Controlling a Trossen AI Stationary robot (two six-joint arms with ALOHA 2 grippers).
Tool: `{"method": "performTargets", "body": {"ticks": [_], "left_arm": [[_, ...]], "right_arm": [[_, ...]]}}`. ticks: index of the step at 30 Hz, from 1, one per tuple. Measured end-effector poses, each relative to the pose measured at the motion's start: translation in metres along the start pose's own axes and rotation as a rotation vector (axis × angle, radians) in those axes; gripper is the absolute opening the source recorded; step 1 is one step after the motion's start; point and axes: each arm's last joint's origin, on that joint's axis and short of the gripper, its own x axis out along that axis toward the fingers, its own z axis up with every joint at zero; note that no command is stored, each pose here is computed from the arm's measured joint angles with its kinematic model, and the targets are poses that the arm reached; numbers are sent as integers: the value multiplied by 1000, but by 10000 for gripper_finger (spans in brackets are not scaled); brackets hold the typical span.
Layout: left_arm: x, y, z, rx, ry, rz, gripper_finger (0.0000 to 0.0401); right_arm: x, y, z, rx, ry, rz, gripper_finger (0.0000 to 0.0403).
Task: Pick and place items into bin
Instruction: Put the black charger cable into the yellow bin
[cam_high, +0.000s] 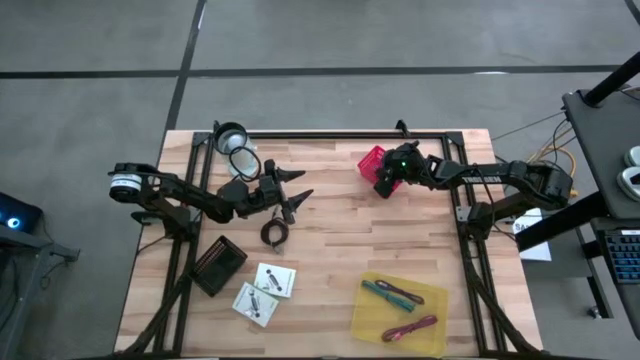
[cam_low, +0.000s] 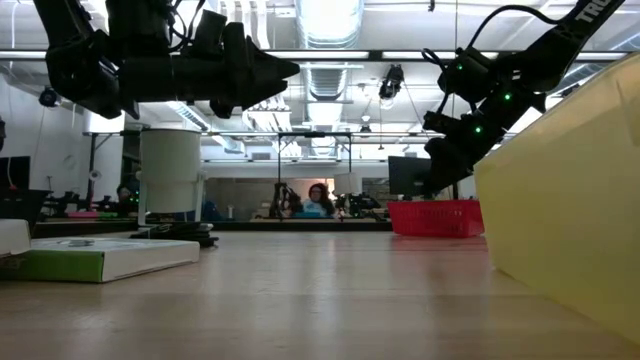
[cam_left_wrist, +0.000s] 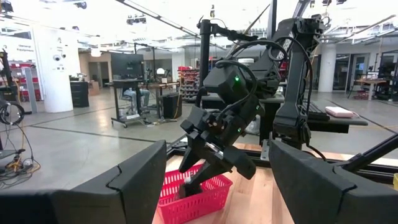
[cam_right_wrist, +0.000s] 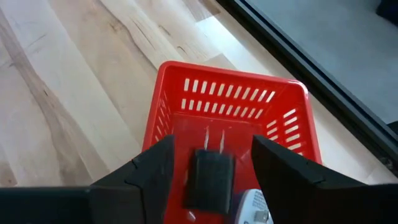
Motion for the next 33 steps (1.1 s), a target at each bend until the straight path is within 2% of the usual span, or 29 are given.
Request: {"method": "performTargets", "body": {"ticks": [8,22,25,29,33], "left_arm": [[0,0,-1,-3,12,-1,267],[-5,-3,-24,58,273,-34,267],[-9,-3,-25,77,353,-45,267],[-15,-4,-22,125,557,-59,267],[-17,-4,-7,86,763,-32,267]], "right_arm": [[0,0,6,2,-63,1,194],[-1,0,17,-37,-174,-1,187],[-1,0,17,-50,-174,-2,187],[-1,0,17,-71,-173,-3,187],[-1,0,17,-75,-174,-2,187]]}}
